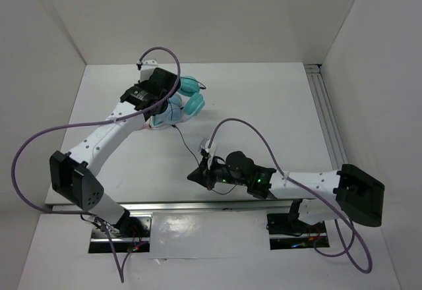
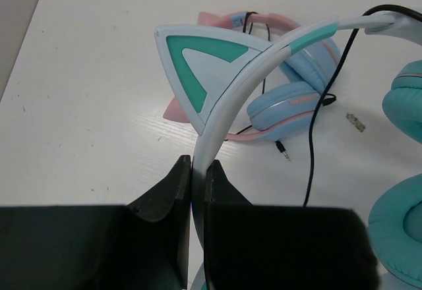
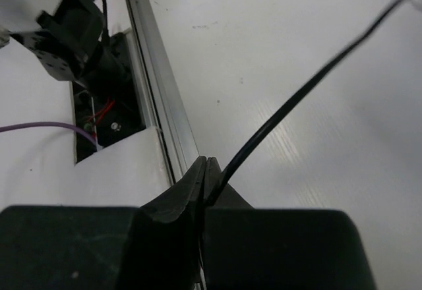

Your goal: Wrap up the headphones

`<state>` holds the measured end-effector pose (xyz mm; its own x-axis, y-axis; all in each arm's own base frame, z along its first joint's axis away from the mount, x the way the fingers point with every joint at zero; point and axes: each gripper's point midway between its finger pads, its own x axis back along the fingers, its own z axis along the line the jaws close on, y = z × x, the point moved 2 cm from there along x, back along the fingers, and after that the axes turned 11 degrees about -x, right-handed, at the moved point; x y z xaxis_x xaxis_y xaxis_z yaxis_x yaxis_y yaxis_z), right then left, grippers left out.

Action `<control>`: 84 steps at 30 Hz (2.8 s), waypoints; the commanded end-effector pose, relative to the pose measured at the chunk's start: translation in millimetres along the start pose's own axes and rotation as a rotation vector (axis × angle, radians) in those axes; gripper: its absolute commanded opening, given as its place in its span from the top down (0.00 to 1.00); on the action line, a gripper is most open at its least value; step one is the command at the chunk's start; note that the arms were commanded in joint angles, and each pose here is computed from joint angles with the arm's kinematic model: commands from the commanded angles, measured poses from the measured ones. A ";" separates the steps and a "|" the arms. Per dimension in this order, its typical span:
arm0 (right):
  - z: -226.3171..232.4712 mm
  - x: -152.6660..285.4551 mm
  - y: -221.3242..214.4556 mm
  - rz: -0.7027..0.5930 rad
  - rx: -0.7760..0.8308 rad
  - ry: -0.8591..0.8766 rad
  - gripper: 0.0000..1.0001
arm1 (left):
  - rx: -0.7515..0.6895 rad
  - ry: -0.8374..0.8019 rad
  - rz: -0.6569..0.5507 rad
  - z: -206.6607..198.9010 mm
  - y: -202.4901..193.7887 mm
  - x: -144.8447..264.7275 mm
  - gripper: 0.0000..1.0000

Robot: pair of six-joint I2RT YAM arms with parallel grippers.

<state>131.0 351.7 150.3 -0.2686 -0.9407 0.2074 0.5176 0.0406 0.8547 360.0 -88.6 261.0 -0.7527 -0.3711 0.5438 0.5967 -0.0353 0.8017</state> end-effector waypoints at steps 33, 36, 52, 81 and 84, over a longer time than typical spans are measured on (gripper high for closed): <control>-33.7 66.3 185.3 -0.177 0.278 -0.322 1.00 | -0.276 -0.219 0.254 -26.8 -100.2 13.3 1.00; -22.4 62.9 167.4 -0.152 0.262 -0.263 1.00 | -0.102 -0.160 0.247 -7.4 -70.6 7.6 1.00; 25.9 55.9 166.1 -0.144 0.299 -0.160 1.00 | -0.033 -0.016 0.370 -30.7 -74.9 -48.8 1.00; -42.5 97.6 221.3 -0.224 0.476 -0.538 1.00 | -0.450 -0.379 0.127 -28.7 -102.9 78.9 1.00; -55.0 106.6 229.1 -0.244 0.477 -0.600 1.00 | -0.475 -0.460 0.063 -33.6 -108.3 104.9 1.00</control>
<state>251.4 266.2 309.3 -0.7085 -0.6812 0.1842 0.0949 0.1668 0.9814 237.9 -144.1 204.2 -0.6401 -0.0443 0.7670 0.6996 -0.4462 0.5581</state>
